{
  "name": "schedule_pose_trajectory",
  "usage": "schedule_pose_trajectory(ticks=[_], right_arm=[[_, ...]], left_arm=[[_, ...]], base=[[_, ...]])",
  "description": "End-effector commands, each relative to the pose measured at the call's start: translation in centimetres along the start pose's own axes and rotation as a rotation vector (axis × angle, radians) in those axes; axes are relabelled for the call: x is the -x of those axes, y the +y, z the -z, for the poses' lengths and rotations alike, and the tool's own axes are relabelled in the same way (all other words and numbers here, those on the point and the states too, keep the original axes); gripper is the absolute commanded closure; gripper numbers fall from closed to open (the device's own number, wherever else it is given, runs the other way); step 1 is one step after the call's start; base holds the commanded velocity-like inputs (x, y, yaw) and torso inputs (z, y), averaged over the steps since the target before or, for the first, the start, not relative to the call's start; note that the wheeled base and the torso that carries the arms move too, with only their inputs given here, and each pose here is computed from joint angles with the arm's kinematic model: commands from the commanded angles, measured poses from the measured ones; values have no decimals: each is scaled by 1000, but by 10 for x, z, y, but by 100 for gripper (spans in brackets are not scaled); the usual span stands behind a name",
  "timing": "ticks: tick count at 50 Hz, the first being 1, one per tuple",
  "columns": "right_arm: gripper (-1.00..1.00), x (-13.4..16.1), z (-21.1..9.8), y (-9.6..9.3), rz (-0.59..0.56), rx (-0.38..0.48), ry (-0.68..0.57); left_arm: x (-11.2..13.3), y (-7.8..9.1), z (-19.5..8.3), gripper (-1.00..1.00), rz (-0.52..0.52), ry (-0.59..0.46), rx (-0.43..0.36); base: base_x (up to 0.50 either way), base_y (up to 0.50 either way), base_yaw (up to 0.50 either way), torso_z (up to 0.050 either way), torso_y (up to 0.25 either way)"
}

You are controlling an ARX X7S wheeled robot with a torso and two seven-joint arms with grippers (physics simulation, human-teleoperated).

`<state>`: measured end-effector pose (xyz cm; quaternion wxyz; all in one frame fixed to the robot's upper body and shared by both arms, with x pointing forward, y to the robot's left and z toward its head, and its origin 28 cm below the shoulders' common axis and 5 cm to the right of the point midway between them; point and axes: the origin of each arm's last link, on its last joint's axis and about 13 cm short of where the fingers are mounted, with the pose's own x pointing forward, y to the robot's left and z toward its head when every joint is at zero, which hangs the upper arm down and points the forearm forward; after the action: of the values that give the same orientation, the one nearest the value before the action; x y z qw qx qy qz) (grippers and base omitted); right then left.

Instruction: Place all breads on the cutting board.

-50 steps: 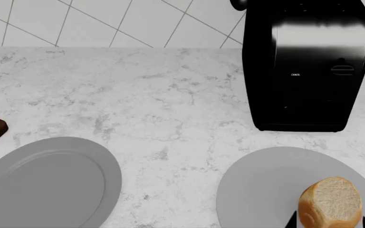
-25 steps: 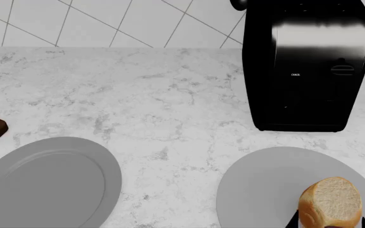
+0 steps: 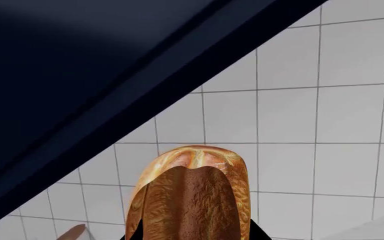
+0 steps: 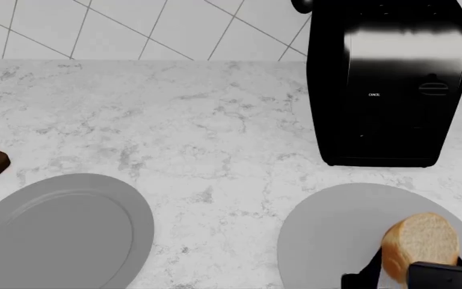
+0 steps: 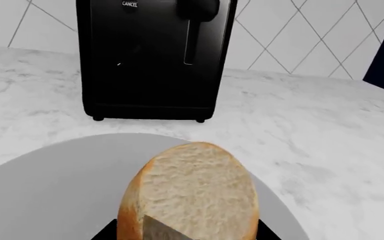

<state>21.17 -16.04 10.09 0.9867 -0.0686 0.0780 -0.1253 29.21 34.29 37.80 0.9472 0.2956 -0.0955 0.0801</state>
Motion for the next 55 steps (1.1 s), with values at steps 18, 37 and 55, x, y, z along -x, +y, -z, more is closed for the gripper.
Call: schedule_pose_trajectory(ticks=[18,37,55], right_arm=[[100,22,-43,-1,-55,34,-213],[100,53,-113,-7,-35,135,-437],[100,64,-145,-12,-56,165,-551]], left_arm=[[4,-7,0,100,18,-32,37],[16,-7,-1,100,32,-72,68],[15,-8,-2,100,38,-76,63]], base=[[0,0,0,0,0],[0,0,0,0,1],[0,0,0,0,1]])
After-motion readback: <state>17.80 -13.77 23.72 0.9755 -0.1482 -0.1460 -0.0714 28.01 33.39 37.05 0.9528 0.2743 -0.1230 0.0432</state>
